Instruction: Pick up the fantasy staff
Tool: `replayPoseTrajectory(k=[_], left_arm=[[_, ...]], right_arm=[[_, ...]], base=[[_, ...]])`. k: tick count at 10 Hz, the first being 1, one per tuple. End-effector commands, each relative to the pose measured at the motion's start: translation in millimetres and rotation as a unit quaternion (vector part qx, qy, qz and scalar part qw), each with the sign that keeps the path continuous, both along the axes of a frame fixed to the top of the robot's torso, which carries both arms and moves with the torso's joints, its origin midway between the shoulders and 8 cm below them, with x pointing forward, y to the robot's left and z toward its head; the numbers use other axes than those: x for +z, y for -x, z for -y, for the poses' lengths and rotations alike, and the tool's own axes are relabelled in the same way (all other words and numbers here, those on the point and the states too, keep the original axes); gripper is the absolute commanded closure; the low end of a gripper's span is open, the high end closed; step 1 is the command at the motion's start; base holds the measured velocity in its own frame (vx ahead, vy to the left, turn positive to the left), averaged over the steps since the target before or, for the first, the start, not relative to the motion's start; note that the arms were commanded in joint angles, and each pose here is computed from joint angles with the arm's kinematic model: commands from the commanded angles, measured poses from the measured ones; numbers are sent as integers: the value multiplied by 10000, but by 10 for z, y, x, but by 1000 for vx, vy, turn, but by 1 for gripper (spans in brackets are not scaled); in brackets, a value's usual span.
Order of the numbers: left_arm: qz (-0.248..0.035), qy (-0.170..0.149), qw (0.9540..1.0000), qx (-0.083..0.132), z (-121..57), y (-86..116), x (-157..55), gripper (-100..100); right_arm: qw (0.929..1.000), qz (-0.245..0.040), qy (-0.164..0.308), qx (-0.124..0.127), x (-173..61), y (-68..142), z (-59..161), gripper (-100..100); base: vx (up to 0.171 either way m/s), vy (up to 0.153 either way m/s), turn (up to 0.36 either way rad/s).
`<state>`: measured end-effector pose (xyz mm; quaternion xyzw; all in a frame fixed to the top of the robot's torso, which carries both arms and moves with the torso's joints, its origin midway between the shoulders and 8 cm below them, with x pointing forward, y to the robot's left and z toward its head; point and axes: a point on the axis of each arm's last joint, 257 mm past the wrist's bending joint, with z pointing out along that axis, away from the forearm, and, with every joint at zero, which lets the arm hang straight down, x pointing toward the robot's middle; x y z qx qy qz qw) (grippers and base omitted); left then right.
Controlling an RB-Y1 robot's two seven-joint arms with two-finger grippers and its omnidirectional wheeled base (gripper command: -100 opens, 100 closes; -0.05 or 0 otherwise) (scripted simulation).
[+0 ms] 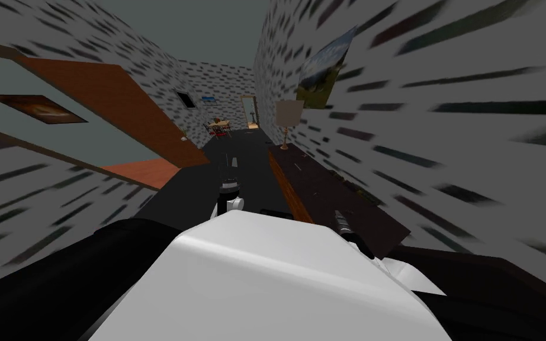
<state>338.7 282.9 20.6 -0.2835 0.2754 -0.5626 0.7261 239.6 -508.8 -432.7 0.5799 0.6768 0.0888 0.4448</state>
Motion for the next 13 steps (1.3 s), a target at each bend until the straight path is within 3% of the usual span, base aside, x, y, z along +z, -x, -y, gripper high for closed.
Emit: replayPoseTrajectory(k=[1,2,3,4,5,6,8,9,10,11,12,13], left_arm=[[0,0,10000,0,0,0,0,0],[-1,0,10000,1,-1,0,-1,0],[0,0,10000,0,0,0,0,0],[-1,0,10000,1,-1,0,-1,0],[0,0,10000,0,0,0,0,0],[-1,-1,10000,2,-1,1,-1,0],[-2,-1,10000,2,-1,1,-1,0],[-2,-1,10000,2,-1,1,-1,0],[-1,0,10000,1,-1,0,-1,0],[-1,-1,10000,1,-1,0,-1,0],[-1,0,10000,1,-1,0,-1,0],[-2,-1,10000,2,-1,1,-1,0]], right_arm=[[9994,-330,-22,-121,-178,163,119,-100],[9975,-663,-34,-257,-319,408,250,-100],[9969,-727,-52,-285,-361,456,258,-100],[9935,-1052,-82,-424,-482,708,376,-100],[9928,-1105,-95,-452,-520,757,385,-100],[9885,-1390,-132,-581,-607,990,487,-100],[9871,-1465,-152,-623,-657,1065,498,-100],[9808,-1775,-213,-778,-754,1343,592,-100],[9801,-1805,-221,-795,-774,1376,596,-100],[9719,-2123,-301,-970,-869,1687,678,-100],[9719,-2124,-301,-970,-869,1687,678,-100],[9627,-2422,-390,-1145,-945,1995,746,-100]], base=[[-13,-27,281],[-12,-14,399],[-8,-18,199],[-7,-12,381],[-3,-18,161],[-3,-10,382],[0,-15,71],[-1,-2,281],[-2,-13,253],[-1,-17,357],[1,-20,192],[0,-15,336]])
